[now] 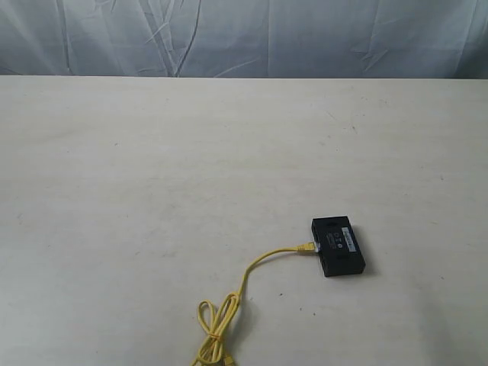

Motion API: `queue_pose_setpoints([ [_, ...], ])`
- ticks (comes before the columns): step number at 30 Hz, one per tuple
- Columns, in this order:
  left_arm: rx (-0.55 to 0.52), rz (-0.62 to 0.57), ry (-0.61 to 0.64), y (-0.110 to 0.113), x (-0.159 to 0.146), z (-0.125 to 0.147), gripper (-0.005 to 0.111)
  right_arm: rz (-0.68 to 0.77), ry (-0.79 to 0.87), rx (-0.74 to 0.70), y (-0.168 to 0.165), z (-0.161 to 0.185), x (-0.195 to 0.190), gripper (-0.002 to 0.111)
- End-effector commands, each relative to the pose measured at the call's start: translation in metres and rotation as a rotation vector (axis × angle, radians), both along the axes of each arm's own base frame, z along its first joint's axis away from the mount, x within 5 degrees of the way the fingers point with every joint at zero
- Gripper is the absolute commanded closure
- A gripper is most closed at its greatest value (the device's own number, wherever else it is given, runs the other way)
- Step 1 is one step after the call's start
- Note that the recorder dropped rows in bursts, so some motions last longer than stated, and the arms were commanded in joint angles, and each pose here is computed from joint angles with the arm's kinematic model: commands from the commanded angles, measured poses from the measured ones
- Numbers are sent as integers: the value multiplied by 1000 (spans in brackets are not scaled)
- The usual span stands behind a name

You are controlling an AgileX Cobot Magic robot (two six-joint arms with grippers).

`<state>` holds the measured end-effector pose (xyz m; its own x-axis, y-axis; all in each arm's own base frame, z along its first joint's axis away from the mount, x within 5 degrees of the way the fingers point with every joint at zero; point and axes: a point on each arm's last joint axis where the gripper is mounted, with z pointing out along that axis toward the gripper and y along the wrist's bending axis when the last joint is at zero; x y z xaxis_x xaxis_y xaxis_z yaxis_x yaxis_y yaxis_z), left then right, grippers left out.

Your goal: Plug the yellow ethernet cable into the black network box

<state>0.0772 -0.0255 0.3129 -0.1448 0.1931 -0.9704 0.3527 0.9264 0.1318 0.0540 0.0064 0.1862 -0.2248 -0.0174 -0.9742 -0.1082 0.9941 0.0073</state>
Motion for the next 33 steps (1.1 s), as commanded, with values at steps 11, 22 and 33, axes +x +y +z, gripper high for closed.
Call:
queue_pose_setpoints([
  [11,-98,194,72,15,-5,-27,107,-7,-8,3,0,-1,0,109],
  [22,-164,440,-36,32,-24,-107,107,-7,-8,3,0,-1,0,109],
  [33,-153,479,-22,34,-23,-123,107,-7,-9,3,0,-1,0,109],
])
